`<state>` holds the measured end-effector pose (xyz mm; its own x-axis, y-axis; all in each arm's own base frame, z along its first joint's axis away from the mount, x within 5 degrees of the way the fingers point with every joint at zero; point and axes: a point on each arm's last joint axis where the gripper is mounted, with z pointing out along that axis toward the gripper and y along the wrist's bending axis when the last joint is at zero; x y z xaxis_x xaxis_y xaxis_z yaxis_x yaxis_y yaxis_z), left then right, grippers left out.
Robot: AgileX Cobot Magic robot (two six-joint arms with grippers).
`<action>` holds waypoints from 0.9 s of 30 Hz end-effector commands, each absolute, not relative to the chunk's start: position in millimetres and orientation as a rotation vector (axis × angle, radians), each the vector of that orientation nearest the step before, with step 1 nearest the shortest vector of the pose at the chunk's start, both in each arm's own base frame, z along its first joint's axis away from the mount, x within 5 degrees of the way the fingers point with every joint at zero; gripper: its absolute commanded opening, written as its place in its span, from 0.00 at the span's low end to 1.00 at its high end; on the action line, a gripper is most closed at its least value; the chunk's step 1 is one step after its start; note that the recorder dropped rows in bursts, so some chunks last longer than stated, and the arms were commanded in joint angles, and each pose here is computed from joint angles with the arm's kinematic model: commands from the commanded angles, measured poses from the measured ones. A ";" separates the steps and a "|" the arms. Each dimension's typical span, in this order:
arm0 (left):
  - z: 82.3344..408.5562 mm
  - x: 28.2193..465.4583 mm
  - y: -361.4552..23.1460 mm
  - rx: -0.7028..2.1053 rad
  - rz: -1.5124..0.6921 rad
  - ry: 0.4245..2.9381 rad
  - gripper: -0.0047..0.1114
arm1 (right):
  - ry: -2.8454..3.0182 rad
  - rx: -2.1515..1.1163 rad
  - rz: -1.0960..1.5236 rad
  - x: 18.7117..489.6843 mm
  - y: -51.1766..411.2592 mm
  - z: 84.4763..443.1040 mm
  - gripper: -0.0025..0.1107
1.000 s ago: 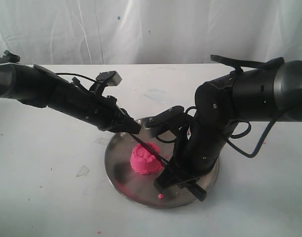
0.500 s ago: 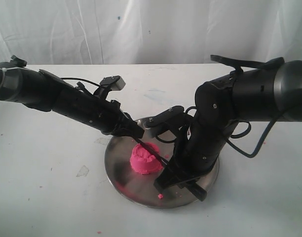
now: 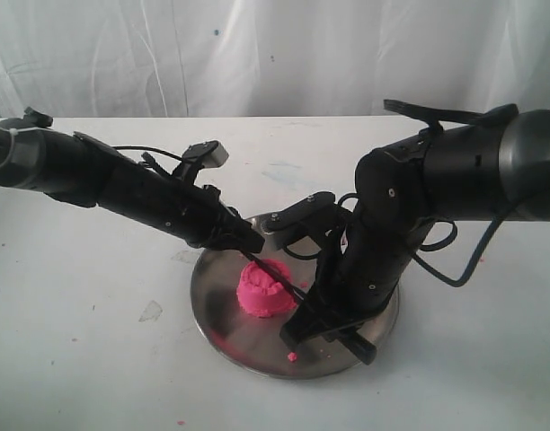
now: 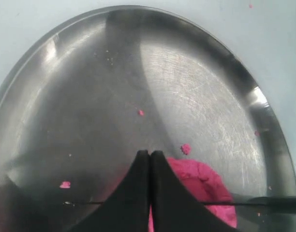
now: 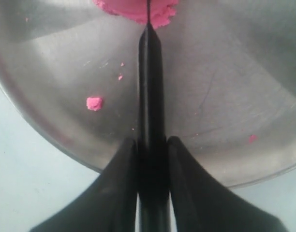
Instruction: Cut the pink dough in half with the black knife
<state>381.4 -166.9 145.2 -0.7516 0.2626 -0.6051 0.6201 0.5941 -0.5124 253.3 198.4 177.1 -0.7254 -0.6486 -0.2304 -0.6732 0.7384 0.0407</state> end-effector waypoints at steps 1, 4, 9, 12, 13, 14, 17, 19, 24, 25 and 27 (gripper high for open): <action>129.4 374.8 -166.5 0.768 -0.997 2.399 0.04 | 2.708 -1.058 0.188 254.9 199.7 178.4 0.02; 133.5 375.5 -166.3 0.771 -1.000 2.387 0.04 | 2.708 -1.058 0.188 254.9 199.7 178.4 0.02; 151.9 376.3 -162.8 0.799 -0.911 2.350 0.04 | 2.708 -1.058 0.188 254.9 199.7 178.4 0.02; 163.2 375.4 -162.4 0.799 -0.902 2.326 0.04 | 2.708 -1.058 0.188 254.9 199.7 178.4 0.02; 166.0 375.1 -162.4 0.800 -0.900 2.319 0.04 | 2.709 -1.059 0.188 254.8 199.7 178.3 0.02; 169.1 374.7 -162.2 0.804 -0.896 2.311 0.04 | 2.712 -1.060 0.187 254.6 199.5 178.3 0.02; 171.8 373.4 -161.2 0.817 -0.881 2.318 0.04 | 2.715 -1.064 0.184 254.4 199.2 178.2 0.02; 170.9 372.9 -160.5 0.820 -0.874 2.333 0.04 | 2.717 -1.059 0.185 254.4 199.2 178.2 0.02; 168.9 372.0 -160.9 0.817 -0.875 2.340 0.04 | 2.717 -1.059 0.185 254.4 199.2 178.2 0.02; 167.9 372.2 -160.9 0.816 -0.876 2.343 0.04 | 2.715 -1.058 0.185 254.5 199.3 178.2 0.02; 165.7 372.4 -161.0 0.816 -0.878 2.348 0.04 | 2.713 -1.057 0.186 254.7 199.4 178.3 0.02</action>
<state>374.5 -159.3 165.7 -0.6851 0.3628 -0.6317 0.6834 0.6205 -0.3848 253.9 199.1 177.4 -0.7196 -0.6514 -0.2406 -0.6779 0.7341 0.0400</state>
